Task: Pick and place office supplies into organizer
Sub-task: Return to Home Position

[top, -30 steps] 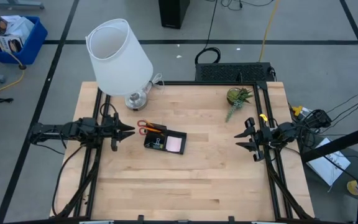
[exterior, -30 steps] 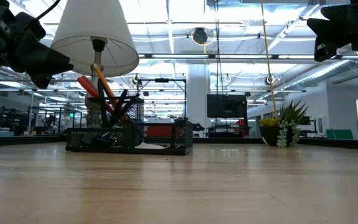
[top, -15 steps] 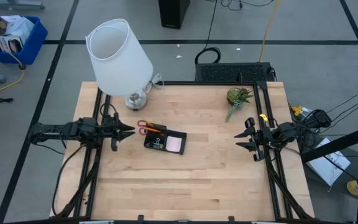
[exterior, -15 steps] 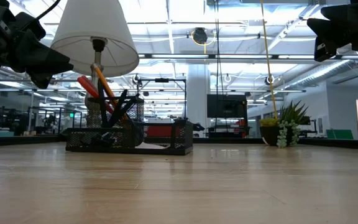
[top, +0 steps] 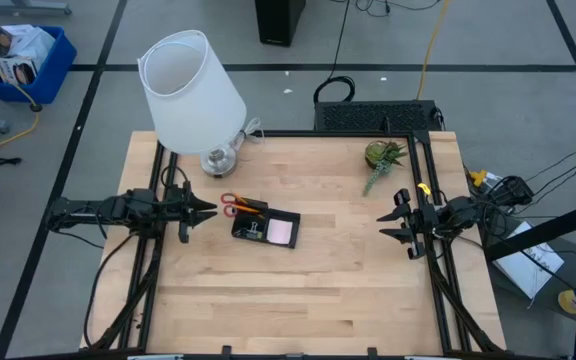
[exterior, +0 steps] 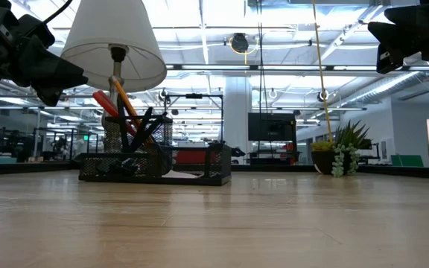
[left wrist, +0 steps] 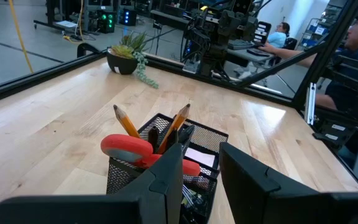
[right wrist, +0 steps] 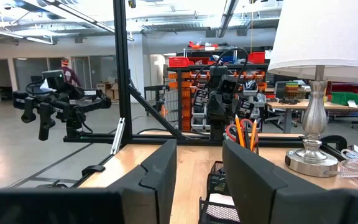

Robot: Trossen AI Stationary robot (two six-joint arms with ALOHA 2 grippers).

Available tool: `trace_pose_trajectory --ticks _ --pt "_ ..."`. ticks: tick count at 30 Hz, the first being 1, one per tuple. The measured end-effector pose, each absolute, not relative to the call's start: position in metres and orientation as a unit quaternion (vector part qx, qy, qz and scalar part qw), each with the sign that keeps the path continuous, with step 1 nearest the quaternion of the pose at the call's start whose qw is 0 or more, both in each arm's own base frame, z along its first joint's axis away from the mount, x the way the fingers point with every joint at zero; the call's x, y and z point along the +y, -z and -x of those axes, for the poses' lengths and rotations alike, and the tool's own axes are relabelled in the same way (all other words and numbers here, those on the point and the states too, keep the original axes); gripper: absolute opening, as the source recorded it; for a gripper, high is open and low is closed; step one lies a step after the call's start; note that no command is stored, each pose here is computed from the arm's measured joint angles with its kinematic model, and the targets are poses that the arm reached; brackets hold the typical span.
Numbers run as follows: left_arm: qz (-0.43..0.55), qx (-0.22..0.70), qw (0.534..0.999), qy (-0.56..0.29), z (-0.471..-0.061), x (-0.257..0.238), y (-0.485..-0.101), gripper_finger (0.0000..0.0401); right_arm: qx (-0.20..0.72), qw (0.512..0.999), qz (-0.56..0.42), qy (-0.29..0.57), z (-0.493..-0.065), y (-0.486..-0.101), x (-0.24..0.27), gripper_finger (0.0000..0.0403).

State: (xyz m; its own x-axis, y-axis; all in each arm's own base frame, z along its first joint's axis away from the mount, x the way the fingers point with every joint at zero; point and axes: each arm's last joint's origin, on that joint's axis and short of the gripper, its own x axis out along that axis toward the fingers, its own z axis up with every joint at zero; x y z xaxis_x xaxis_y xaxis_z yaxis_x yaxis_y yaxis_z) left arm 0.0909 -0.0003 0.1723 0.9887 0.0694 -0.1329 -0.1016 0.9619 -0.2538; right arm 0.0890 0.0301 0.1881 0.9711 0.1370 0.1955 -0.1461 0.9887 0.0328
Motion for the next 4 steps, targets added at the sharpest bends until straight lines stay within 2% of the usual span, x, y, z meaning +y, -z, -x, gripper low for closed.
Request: trace_pose_trajectory --ticks 4 --pt "0.131 0.061 0.989 -0.043 -0.0909 -0.0003 -0.1723 0.0108 -0.097 0.992 -0.024 -0.071 -0.089 -0.1881 0.0301 0.0125"
